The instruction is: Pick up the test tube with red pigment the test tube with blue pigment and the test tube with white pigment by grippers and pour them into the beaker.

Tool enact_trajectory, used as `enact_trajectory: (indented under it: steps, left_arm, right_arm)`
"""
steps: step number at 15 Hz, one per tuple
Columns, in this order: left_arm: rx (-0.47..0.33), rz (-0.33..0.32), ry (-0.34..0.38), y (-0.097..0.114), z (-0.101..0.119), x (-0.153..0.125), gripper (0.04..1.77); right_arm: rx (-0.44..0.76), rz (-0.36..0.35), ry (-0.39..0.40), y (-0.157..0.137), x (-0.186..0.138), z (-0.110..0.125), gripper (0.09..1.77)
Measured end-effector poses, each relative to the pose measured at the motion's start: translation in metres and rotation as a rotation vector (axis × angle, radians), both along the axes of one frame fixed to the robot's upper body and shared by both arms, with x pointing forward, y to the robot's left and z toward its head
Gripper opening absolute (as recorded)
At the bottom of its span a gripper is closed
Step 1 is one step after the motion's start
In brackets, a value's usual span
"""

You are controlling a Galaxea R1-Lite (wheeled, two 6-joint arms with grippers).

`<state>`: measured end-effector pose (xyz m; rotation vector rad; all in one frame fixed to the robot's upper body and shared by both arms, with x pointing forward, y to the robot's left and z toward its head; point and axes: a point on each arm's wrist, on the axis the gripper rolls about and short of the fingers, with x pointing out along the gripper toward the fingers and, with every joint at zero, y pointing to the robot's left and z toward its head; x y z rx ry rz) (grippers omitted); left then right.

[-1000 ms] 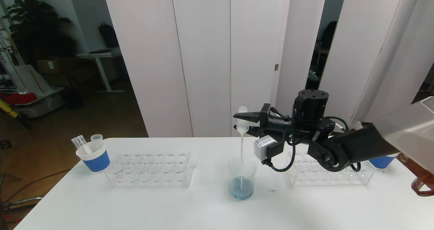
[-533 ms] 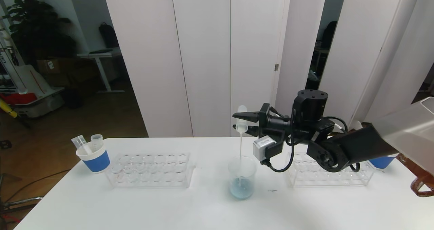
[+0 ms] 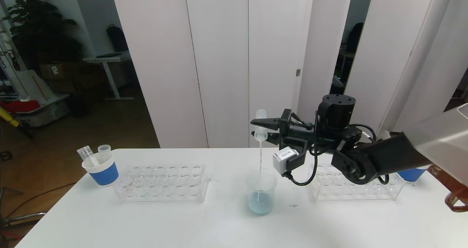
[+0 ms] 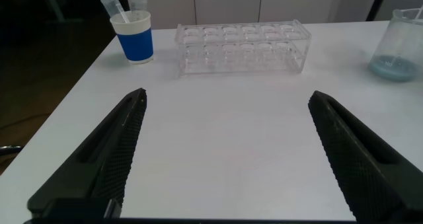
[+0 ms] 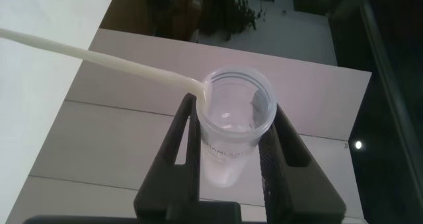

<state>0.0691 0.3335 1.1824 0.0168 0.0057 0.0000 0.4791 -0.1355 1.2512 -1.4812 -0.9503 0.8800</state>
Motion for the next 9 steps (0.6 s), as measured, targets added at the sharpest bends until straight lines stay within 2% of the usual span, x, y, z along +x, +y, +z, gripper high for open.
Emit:
enact_trajectory:
  steps: [3, 9]
  left_arm:
    - [0.000, 0.000, 0.000, 0.0000, 0.0000, 0.0000, 1.75]
    - [0.000, 0.000, 0.000, 0.0000, 0.0000, 0.0000, 1.75]
  right_arm:
    - [0.002, 0.001, -0.045, 0.0001, 0.0006, 0.0046, 0.58]
    - [-0.003, 0.007, -0.068, 0.0019, -0.0007, 0.0064, 0.58]
